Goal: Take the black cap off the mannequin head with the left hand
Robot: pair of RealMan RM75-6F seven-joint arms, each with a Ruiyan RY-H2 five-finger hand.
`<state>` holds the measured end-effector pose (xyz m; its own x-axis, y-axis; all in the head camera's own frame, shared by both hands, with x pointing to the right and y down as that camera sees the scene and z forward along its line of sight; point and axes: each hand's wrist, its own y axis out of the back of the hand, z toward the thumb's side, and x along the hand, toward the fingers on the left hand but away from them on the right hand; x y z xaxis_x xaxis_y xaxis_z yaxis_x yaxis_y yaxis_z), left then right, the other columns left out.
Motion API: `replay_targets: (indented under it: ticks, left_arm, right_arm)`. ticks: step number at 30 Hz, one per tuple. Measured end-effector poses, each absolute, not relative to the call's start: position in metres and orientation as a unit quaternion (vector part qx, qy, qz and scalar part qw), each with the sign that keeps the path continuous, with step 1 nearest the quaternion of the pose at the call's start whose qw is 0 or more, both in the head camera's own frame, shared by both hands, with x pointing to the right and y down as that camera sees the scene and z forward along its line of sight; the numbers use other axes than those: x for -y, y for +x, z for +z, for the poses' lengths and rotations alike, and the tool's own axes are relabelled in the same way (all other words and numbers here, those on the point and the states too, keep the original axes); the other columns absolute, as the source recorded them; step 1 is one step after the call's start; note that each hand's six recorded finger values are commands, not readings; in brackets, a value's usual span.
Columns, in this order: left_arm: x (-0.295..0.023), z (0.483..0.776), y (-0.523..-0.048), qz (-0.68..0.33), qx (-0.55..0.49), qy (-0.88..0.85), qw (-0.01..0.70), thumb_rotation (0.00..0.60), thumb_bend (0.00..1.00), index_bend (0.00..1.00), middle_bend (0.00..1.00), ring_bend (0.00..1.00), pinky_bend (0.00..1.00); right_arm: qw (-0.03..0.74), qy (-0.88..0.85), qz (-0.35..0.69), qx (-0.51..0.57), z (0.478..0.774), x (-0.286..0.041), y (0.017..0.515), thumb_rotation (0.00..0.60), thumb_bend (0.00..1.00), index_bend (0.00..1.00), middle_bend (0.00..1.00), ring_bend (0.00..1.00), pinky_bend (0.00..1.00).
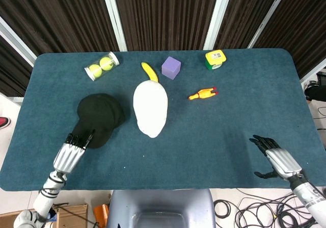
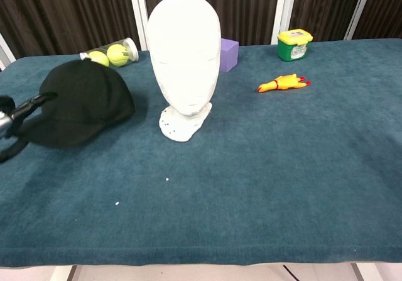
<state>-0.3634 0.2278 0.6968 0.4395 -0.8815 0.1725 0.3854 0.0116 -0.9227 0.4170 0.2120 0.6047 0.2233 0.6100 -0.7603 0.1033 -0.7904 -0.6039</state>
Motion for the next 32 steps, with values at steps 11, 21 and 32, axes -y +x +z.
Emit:
replay_targets:
  ticks: [11,21,32]
  left_arm:
    - [-0.286,0.707,-0.381,-0.507,-0.255,-0.614,0.549,0.6,0.19,0.0,0.0,0.0,0.15]
    - [-0.301,0.66,-0.401,-0.512,-0.294,-0.675,0.442,0.6,0.26,0.0,0.0,0.0,0.07]
    - [-0.29,0.563,-0.424,-0.508,-0.405,-0.656,0.385,0.6,0.27,0.0,0.0,0.0,0.02]
  right_arm:
    - [0.229,-0.748,0.576,0.238,0.599,-0.214,0.418,0.6,0.12,0.0,0.0,0.0,0.0]
    - [0.249,-0.734,0.583,0.244,0.59,-0.218,0.421,0.6,0.12,0.0,0.0,0.0,0.0]
    - [0.32,-0.67,0.599,0.299,0.569,-0.231,0.431,0.6,0.12,0.0,0.0,0.0,0.0]
